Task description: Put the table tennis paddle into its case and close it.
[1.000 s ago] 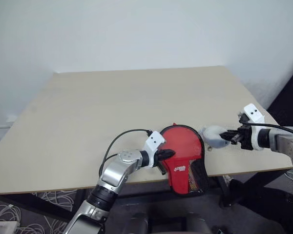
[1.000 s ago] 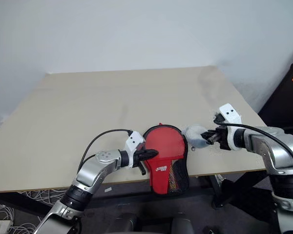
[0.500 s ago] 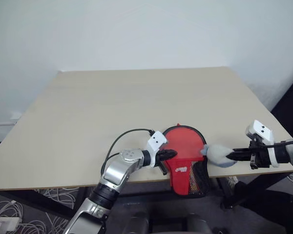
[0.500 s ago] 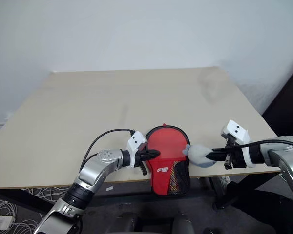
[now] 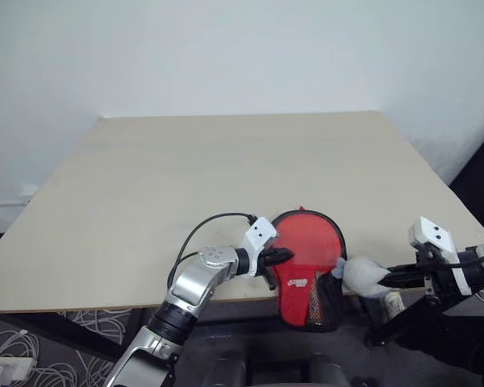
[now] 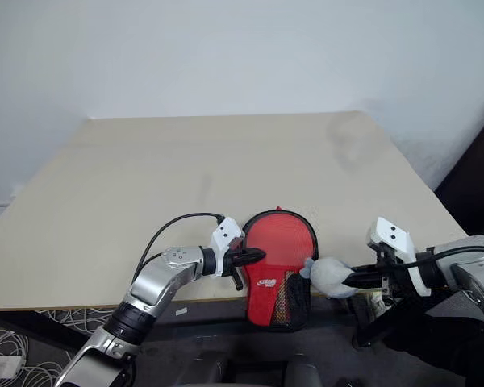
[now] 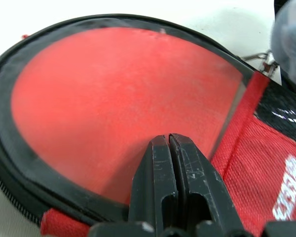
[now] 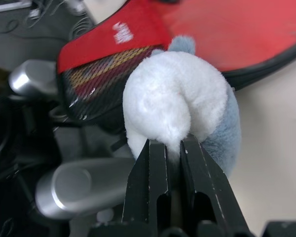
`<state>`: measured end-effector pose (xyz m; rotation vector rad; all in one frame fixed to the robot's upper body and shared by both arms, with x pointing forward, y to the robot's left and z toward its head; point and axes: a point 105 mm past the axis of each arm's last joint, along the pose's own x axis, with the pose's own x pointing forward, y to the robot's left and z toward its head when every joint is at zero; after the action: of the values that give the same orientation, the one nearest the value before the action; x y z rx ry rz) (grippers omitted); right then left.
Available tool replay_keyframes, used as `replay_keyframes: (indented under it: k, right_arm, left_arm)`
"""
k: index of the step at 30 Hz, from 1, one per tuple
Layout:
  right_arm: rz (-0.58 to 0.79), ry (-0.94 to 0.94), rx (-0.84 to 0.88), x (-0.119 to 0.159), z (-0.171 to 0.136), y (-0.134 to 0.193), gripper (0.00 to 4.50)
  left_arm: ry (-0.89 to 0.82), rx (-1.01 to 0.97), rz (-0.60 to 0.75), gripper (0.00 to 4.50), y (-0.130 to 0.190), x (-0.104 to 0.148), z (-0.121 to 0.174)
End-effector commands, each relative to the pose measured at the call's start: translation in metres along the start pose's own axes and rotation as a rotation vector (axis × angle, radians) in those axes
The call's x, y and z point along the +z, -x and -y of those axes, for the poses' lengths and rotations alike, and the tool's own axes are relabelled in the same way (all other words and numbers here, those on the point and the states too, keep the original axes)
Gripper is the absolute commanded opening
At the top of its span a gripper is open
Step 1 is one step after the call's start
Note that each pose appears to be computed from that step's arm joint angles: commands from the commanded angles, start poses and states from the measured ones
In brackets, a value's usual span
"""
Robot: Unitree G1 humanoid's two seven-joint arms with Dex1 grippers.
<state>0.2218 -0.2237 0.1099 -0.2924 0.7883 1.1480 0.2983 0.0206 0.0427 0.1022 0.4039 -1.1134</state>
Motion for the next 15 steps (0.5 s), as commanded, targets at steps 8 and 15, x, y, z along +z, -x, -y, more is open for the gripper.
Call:
replay_keyframes:
  k: [8, 15]
  right_arm:
    - [-0.070, 0.044, 0.035, -0.011, -0.007, 0.009, 0.02]
    - [-0.011, 0.056, -0.098, -0.002, 0.020, -0.001, 0.02]
  left_arm:
    - [0.014, 0.023, -0.079, 0.00, -0.001, -0.018, -0.004]
    - [-0.009, -0.011, -0.073, 0.00, -0.003, -0.013, -0.001]
